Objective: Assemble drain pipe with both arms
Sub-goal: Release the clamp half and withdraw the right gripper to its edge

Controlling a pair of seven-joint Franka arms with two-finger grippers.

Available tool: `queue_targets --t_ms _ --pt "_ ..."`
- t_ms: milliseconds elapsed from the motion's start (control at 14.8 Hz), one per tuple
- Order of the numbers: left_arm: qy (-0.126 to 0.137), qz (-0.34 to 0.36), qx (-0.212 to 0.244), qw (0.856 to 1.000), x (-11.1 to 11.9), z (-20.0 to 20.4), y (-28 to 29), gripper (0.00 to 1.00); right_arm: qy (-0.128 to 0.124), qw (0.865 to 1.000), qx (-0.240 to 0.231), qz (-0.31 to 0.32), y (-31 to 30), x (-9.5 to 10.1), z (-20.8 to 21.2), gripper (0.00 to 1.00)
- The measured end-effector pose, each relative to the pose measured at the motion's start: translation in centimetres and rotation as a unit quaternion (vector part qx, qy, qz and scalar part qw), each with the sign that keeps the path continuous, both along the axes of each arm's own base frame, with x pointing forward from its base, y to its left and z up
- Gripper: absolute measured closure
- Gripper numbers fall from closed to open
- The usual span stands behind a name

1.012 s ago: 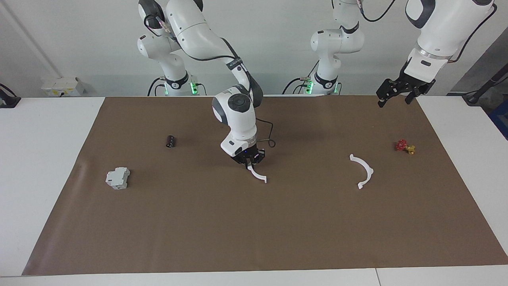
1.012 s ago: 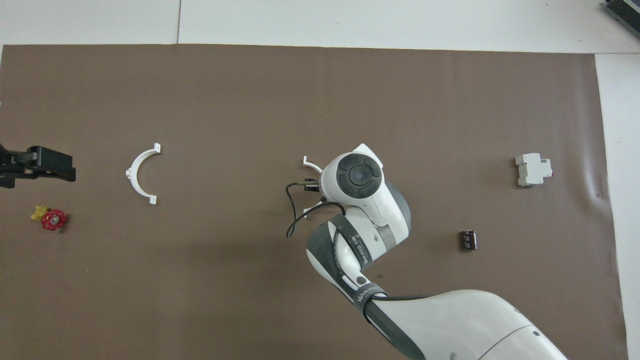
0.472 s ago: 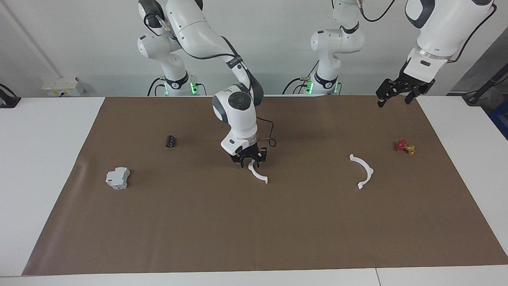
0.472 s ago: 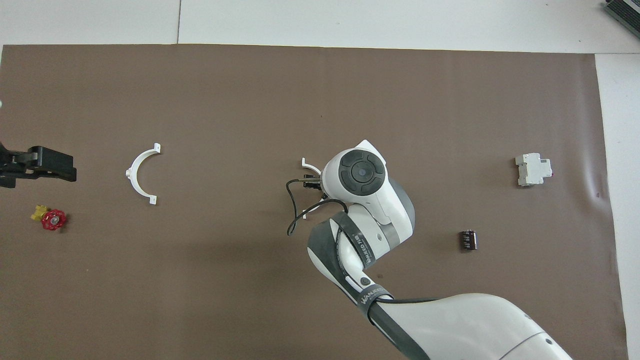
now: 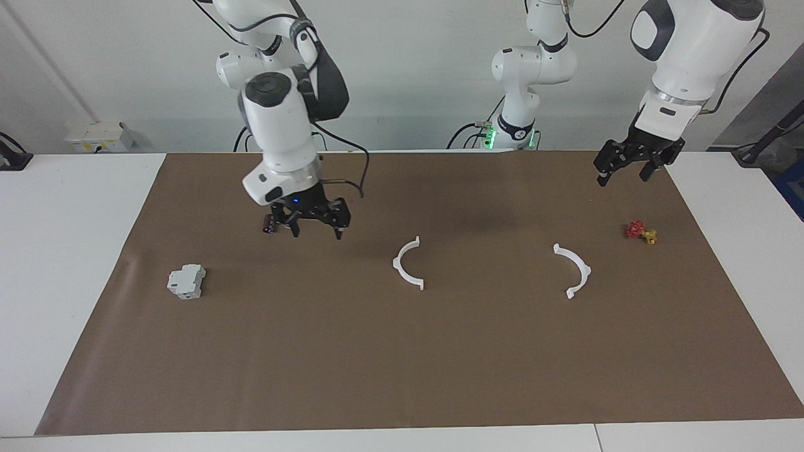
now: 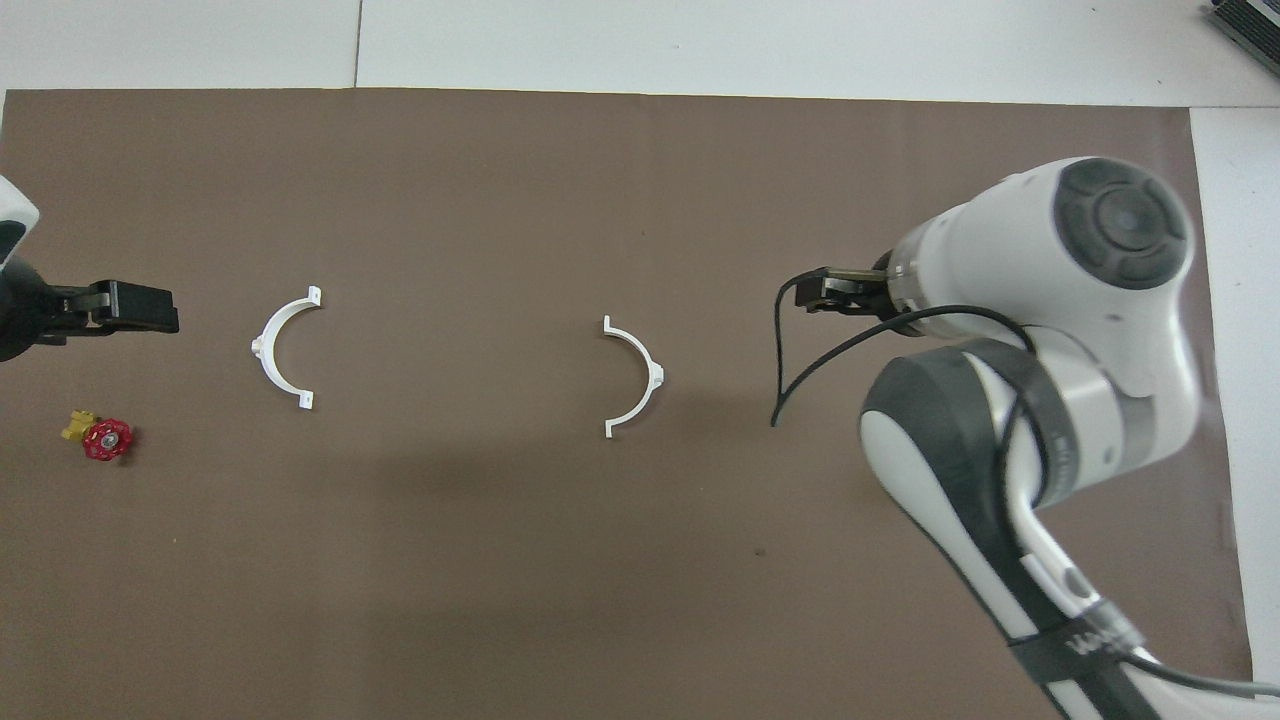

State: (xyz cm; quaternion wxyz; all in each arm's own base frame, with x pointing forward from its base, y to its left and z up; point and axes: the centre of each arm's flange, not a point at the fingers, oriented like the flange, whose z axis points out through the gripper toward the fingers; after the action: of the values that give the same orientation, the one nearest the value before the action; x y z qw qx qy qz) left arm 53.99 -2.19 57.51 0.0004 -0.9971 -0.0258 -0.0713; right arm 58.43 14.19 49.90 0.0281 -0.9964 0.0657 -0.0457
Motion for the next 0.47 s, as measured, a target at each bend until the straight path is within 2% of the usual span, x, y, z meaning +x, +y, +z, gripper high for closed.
queue_targets --t_ms 67,202,472 --pt "-0.016 0.005 -0.001 1.0 0.0 -1.6 0.4 0.0 0.006 1.0 -0.004 0.004 -3.4 -0.1 0.9 0.0" --pt "-0.032 0.017 -0.002 0.999 0.1 -4.6 1.8 0.0 0.015 1.0 -0.021 0.003 -9.1 -0.4 2.2 0.0" --pt "-0.031 0.019 -0.001 0.999 1.9 -11.2 1.9 0.0 0.036 0.998 -0.044 -0.015 -13.8 -2.2 5.6 0.0"
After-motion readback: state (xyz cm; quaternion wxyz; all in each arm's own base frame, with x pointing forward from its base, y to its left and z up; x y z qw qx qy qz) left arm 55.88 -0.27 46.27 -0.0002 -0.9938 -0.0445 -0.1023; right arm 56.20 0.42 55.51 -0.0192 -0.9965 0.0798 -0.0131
